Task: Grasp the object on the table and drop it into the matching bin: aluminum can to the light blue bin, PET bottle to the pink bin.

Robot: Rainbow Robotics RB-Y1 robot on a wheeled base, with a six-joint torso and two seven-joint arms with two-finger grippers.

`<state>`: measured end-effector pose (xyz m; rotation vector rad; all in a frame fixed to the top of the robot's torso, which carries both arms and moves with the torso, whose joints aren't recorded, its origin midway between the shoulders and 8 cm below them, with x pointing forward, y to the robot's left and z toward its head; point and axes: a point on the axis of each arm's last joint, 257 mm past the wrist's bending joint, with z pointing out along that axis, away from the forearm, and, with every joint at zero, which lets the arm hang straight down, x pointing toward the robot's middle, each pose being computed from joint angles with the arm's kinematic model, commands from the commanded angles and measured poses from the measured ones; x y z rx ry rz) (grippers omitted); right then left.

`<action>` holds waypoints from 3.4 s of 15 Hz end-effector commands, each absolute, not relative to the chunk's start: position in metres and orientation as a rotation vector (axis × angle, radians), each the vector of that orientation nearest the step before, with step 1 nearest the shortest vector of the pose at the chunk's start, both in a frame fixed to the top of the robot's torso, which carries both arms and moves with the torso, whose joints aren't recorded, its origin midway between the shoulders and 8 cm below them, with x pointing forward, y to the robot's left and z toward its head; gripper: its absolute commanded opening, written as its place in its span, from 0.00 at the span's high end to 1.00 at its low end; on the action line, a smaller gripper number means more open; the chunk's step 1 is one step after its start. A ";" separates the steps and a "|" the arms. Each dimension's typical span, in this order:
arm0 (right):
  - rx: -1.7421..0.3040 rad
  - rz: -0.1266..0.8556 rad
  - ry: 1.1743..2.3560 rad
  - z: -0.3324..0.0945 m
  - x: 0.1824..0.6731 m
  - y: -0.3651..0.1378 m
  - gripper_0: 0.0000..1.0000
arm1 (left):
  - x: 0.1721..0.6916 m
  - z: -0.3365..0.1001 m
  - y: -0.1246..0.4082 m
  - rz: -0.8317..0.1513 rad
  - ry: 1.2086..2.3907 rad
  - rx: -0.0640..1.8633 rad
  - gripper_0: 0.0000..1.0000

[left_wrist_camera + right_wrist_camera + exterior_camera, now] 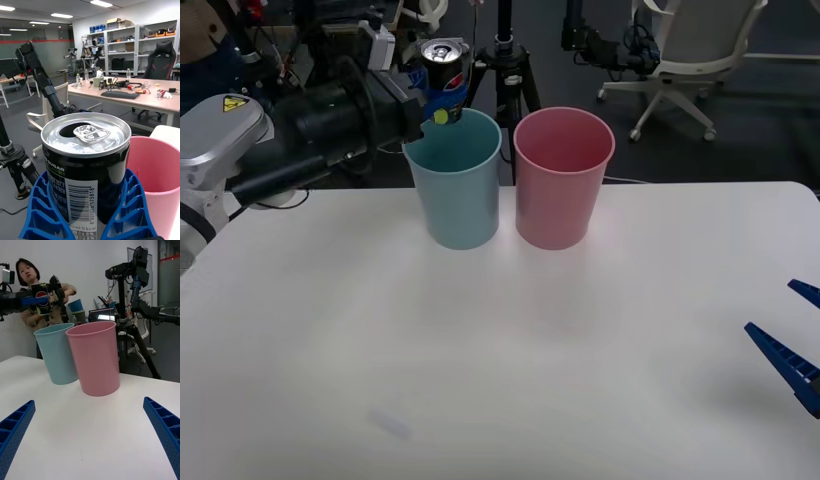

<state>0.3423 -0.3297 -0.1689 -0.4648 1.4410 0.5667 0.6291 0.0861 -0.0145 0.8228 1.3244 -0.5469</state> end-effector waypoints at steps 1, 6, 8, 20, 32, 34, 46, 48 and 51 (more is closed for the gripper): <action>-0.465 0.567 1.441 -0.169 0.342 -0.330 0.00 | 0.632 -0.021 0.078 -0.526 1.328 0.831 1.00; -0.465 0.567 1.441 -0.169 0.342 -0.330 0.00 | 0.636 -0.026 0.075 -0.506 1.337 0.822 1.00; -0.465 0.567 1.441 -0.169 0.342 -0.330 0.00 | 0.642 -0.024 0.080 -0.487 1.341 0.795 0.97; -0.465 0.567 1.441 -0.169 0.342 -0.330 0.00 | 0.643 -0.019 0.081 -0.502 1.341 0.761 0.00; -0.465 0.567 1.441 -0.169 0.342 -0.330 0.00 | 0.589 -0.017 0.154 -0.552 1.351 0.742 0.00; -0.465 0.567 1.441 -0.169 0.342 -0.330 0.00 | 0.566 -0.020 0.175 -0.562 1.361 0.741 0.00; -0.465 0.567 1.441 -0.169 0.342 -0.330 0.00 | 0.465 -0.082 0.250 -0.516 1.372 0.652 0.00; -0.465 0.567 1.441 -0.169 0.342 -0.330 0.00 | 0.443 -0.106 0.255 -0.507 1.397 0.633 0.00; -0.465 0.567 1.441 -0.169 0.342 -0.330 0.00 | 0.412 -0.136 0.264 -0.489 1.426 0.667 0.00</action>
